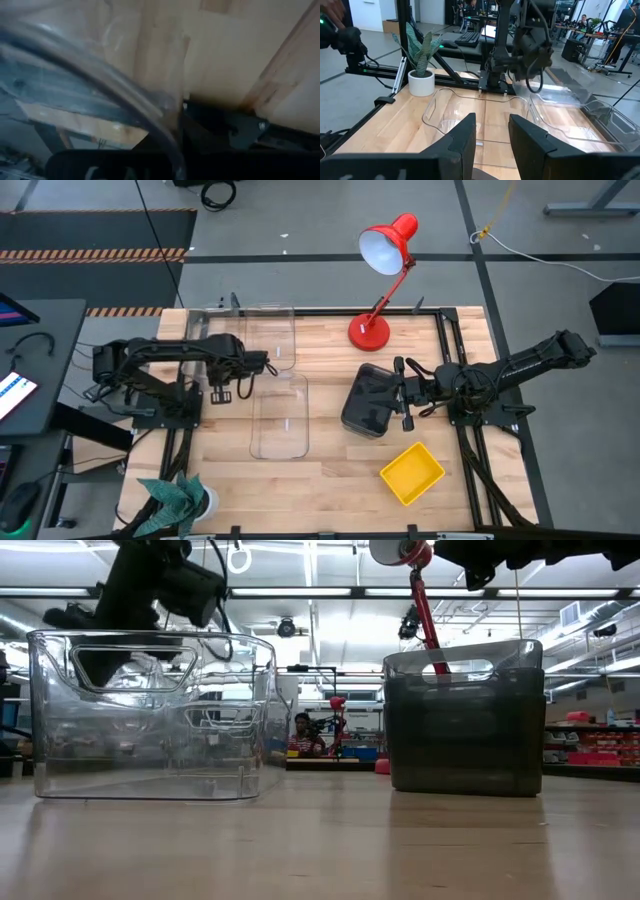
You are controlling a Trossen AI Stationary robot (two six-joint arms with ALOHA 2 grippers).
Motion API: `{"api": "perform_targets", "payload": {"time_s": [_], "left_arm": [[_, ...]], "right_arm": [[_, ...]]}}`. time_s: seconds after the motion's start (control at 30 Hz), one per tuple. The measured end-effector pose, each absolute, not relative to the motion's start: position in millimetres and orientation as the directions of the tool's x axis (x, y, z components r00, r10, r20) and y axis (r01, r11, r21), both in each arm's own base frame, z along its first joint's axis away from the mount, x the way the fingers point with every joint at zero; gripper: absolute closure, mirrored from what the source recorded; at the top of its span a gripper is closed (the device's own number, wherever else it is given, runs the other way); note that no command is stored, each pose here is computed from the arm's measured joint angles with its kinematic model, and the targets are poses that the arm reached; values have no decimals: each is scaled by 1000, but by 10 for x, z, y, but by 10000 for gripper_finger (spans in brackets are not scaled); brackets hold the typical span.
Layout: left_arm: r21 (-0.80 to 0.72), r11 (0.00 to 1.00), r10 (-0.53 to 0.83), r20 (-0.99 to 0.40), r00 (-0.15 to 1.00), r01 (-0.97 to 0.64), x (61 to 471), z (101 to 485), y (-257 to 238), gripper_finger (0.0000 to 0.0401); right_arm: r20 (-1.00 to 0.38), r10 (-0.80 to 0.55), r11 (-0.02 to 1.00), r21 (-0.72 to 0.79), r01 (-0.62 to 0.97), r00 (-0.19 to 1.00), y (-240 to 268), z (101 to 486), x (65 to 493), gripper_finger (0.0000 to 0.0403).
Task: Stack baskets by color
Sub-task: Stack the top left transparent bin on top of the top right transparent bin
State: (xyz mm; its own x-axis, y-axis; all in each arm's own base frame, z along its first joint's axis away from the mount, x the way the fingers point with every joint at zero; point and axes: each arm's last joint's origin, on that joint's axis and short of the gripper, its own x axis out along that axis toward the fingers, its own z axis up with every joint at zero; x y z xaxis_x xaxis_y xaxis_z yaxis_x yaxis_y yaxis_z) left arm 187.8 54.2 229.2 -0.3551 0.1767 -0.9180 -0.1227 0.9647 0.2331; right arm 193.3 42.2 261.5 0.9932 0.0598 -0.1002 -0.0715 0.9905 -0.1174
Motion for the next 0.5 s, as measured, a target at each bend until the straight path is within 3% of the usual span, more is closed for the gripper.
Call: {"api": "perform_targets", "payload": {"time_s": [0.17, 0.5], "left_arm": [[283, 949, 219, -908, -356, -137, 1913, 2554, 562, 396], [330, 924, 293, -935, -198, -191, 2068, 2977, 609, 396]], "right_arm": [[-100, 59, 991, -117, -71, 993, 422, 2616, 1933, 282], [-100, 60, 992, -108, -71, 993, 423, 2616, 1933, 282]]}}
